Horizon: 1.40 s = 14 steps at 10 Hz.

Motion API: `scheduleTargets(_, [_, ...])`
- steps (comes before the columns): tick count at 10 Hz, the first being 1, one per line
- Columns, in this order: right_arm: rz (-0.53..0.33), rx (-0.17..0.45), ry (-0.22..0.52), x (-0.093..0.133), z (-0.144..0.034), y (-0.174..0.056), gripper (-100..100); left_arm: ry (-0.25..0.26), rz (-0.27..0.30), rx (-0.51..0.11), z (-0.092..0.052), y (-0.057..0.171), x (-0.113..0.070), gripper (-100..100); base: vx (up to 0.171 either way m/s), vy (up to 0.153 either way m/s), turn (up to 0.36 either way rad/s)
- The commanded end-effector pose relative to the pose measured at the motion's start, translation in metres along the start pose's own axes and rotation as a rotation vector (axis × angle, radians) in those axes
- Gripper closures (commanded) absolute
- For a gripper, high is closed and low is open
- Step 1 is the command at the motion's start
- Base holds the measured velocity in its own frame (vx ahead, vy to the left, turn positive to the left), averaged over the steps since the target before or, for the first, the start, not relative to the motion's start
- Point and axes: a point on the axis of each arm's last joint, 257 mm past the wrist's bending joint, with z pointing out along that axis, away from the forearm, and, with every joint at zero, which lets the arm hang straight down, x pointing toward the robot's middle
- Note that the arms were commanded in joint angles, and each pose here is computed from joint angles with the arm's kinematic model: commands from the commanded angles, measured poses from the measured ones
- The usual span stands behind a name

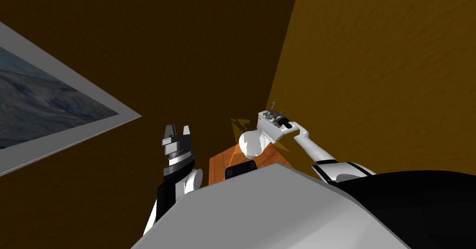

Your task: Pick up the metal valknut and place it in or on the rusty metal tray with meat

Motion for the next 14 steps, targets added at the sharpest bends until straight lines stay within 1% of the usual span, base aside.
scheduleTargets(1, [-0.021,0.071,0.019,0.005,-0.002,-0.030,-100,0.000,0.000,0.000,0.000,0.000,0.000,0,-0.027,0.137,0.096])
scheduleTargets(2, [-0.021,0.073,0.020,0.006,-0.002,-0.031,-100,0.000,0.000,0.000,0.000,0.000,0.000,0,-0.005,0.132,0.034])
scheduleTargets(3, [-0.039,0.129,0.036,0.008,-0.006,-0.055,-100,0.000,0.000,0.000,0.000,0.000,0.000,0,0.010,0.167,0.059])
scheduleTargets(4, [-0.039,0.139,0.038,0.009,-0.007,-0.060,-100,0.000,0.000,0.000,0.000,0.000,0.000,0,0.021,0.141,0.029])
scheduleTargets(5, [-0.058,0.202,0.055,0.012,-0.013,-0.087,-100,0.000,0.000,0.000,0.000,0.000,0.000,0,0.033,0.147,0.071])
scheduleTargets(6, [-0.076,0.259,0.070,0.013,-0.020,-0.112,-100,0.000,0.000,0.000,0.000,0.000,0.000,0,-0.004,0.244,0.116])
scheduleTargets(7, [-0.076,0.264,0.071,0.013,-0.021,-0.114,-100,0.000,0.000,0.000,0.000,0.000,0.000,0,-0.008,0.193,0.007])
scheduleTargets(9, [-0.110,0.373,0.098,0.014,-0.036,-0.159,-100,0.000,0.000,0.000,0.000,0.000,0.000,0,0.024,0.164,0.071])
scheduleTargets(10, [-0.110,0.388,0.101,0.015,-0.039,-0.166,-100,0.000,0.000,0.000,0.000,0.000,0.000,0,0.026,0.145,0.016])
scheduleTargets(11, [-0.126,0.444,0.114,0.014,-0.048,-0.189,-100,0.000,0.000,0.000,0.000,0.000,0.000,0,0.038,0.125,0.037])
scheduleTargets(12, [-0.126,0.444,0.114,0.014,-0.048,-0.189,-100,0.000,0.000,0.000,0.000,0.000,0.000,0,0.032,0.086,0.017])
scheduleTargets(14, [-0.156,0.546,0.136,0.010,-0.067,-0.228,-100,0.000,0.000,0.000,0.000,0.000,0.000,0,0.043,0.101,0.041])
